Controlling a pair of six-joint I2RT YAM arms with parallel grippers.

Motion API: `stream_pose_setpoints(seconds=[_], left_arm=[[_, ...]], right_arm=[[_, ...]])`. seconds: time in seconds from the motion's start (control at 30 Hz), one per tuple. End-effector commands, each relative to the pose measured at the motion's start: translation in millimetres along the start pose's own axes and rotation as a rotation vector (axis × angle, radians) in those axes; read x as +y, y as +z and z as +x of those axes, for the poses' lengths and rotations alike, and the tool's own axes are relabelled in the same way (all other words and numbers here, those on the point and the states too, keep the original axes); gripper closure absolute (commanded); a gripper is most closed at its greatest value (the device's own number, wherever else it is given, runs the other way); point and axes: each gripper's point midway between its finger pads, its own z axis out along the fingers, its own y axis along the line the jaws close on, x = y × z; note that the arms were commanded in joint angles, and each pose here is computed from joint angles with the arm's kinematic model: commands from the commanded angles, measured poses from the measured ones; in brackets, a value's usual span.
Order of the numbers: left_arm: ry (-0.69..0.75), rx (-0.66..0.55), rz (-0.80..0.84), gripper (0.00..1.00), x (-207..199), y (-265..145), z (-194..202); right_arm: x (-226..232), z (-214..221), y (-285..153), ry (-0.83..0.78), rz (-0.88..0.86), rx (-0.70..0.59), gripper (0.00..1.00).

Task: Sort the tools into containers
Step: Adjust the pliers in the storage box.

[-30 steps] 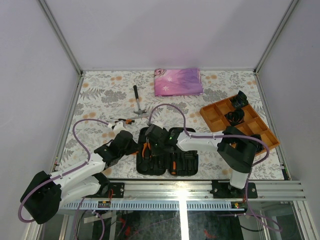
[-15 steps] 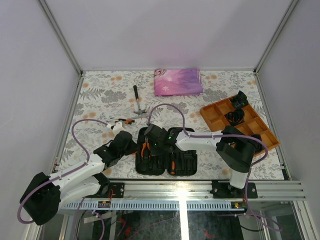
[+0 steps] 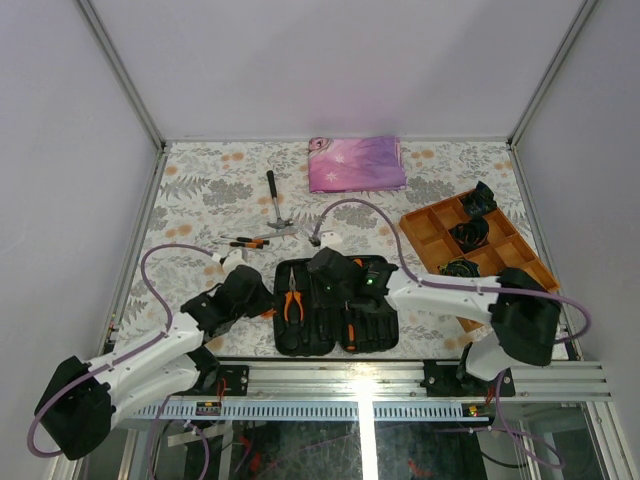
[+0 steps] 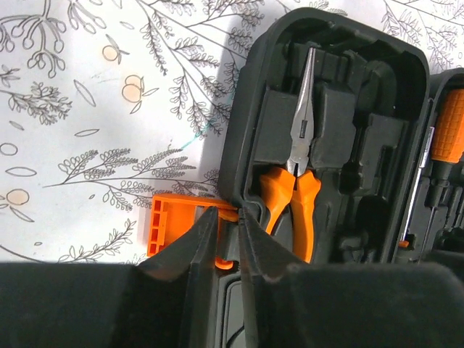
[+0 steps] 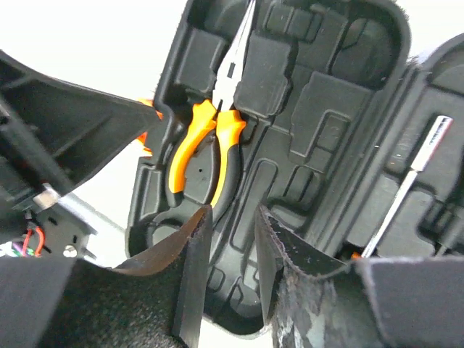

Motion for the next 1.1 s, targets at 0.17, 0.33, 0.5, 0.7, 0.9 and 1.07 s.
stream_pose_setpoints(seconds=[0.17,0.33,0.5,0.7,0.9,1.07], left_arm=[[-0.006,0.02,-0.029,0.65,-5,-17,-6],[0.019,-0.024,-0.02,0.55,-21,-24,-28],[0.067,-0.048,-0.015,0.49,-37,-26,-54],[0.05,-0.032,-0.032,0.45,-37,-12,-82],[0.017,-0.048,-0.145,0.43,-24,1,-117],[0.033,-0.08,-0.211,0.39,-26,10,-152]], right_arm=[[-32,-18,-50,0.01,0.06,-0.164,0.52],[-60,-28,-67,-0.02,0.154,-0.201,0.48],[-87,-43,-77,0.012,0.167,-0.21,0.47],[-124,-57,-80,0.107,0.158,-0.234,0.43],[-142,-53,-74,0.13,0.158,-0.212,0.41],[-138,-48,-65,0.106,0.107,-0.18,0.41]])
